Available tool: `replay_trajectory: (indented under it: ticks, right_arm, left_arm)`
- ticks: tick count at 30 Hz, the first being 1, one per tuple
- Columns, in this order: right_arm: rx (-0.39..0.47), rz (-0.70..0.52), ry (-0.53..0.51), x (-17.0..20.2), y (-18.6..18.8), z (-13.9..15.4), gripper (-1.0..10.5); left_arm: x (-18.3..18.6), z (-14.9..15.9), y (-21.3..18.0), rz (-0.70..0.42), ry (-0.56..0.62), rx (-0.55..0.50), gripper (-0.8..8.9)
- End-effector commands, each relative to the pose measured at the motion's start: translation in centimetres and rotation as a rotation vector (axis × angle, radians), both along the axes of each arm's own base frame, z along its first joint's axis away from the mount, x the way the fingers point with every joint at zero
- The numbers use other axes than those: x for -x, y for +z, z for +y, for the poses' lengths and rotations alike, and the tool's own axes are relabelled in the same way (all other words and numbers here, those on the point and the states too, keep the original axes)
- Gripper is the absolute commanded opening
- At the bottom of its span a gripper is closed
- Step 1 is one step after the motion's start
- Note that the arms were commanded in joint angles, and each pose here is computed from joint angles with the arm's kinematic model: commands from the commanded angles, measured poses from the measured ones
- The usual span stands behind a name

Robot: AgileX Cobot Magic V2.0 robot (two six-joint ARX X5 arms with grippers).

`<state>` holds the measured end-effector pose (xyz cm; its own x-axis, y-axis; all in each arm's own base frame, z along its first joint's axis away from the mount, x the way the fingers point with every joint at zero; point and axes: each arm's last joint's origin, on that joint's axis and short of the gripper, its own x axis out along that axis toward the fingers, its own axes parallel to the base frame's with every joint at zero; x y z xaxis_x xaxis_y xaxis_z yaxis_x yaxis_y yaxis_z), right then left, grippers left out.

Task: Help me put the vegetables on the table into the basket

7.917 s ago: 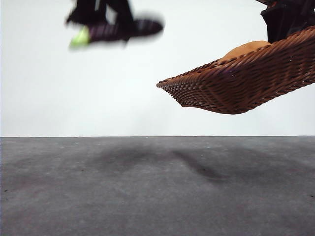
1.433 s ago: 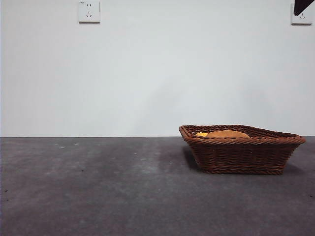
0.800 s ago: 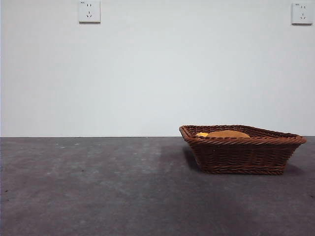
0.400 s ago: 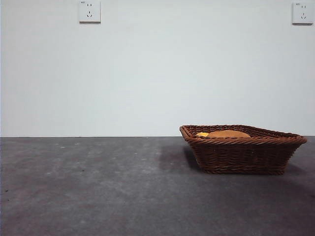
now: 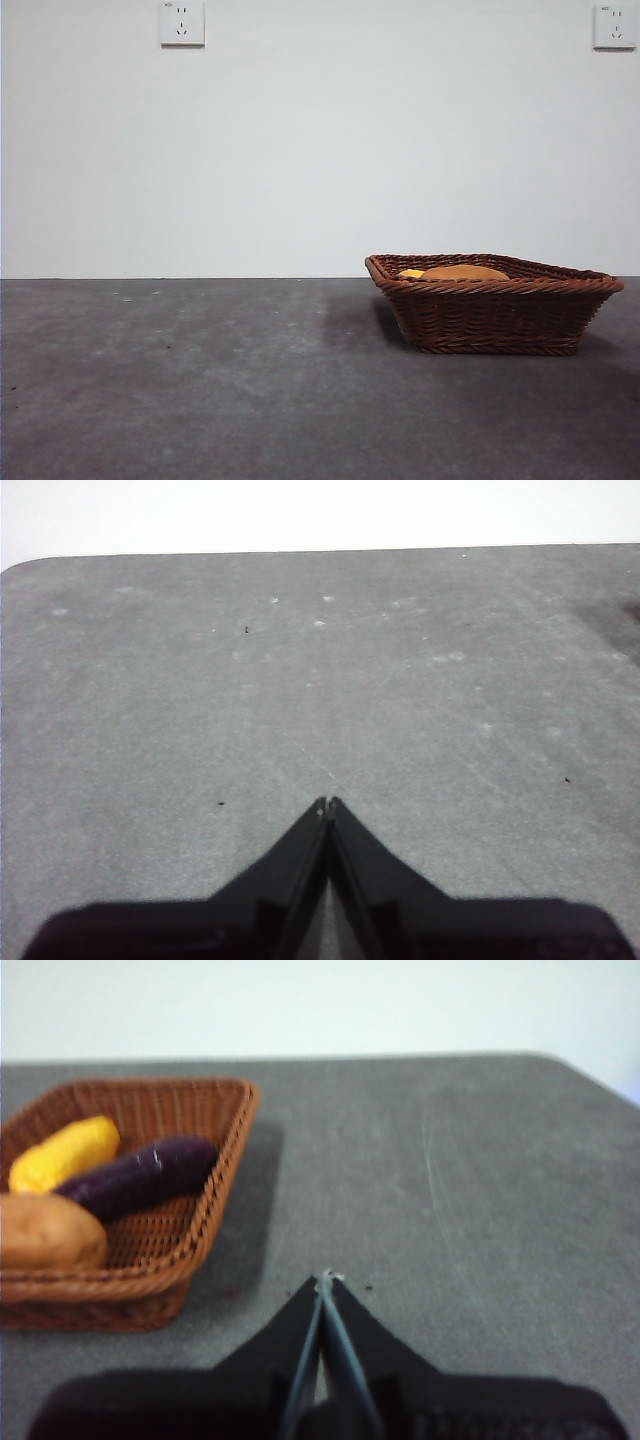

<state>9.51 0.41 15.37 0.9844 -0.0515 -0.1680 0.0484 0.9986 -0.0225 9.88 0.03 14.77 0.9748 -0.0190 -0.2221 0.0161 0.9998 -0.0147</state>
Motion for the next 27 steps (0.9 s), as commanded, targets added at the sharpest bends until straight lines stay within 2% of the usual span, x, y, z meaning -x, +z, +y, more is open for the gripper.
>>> replay_trajectory:
  ticks: [1,4,27]
  right_arm:
    - [0.023,0.002,-0.001,-0.05,-0.26,-0.01,0.0]
    - [0.066,0.004,0.006,-0.05,-0.26,-0.01,0.0]
    - [0.066,0.002,0.009,-0.05,-0.27,0.01,0.0]
  left_arm:
    - [-0.04,0.02,-0.31,0.005,-0.002,-0.008,0.0]
    - [-0.04,0.02,-0.3,0.005,-0.002,-0.008,0.0]
    - [-0.06,0.02,-0.35,0.01,-0.002,-0.008,0.0]
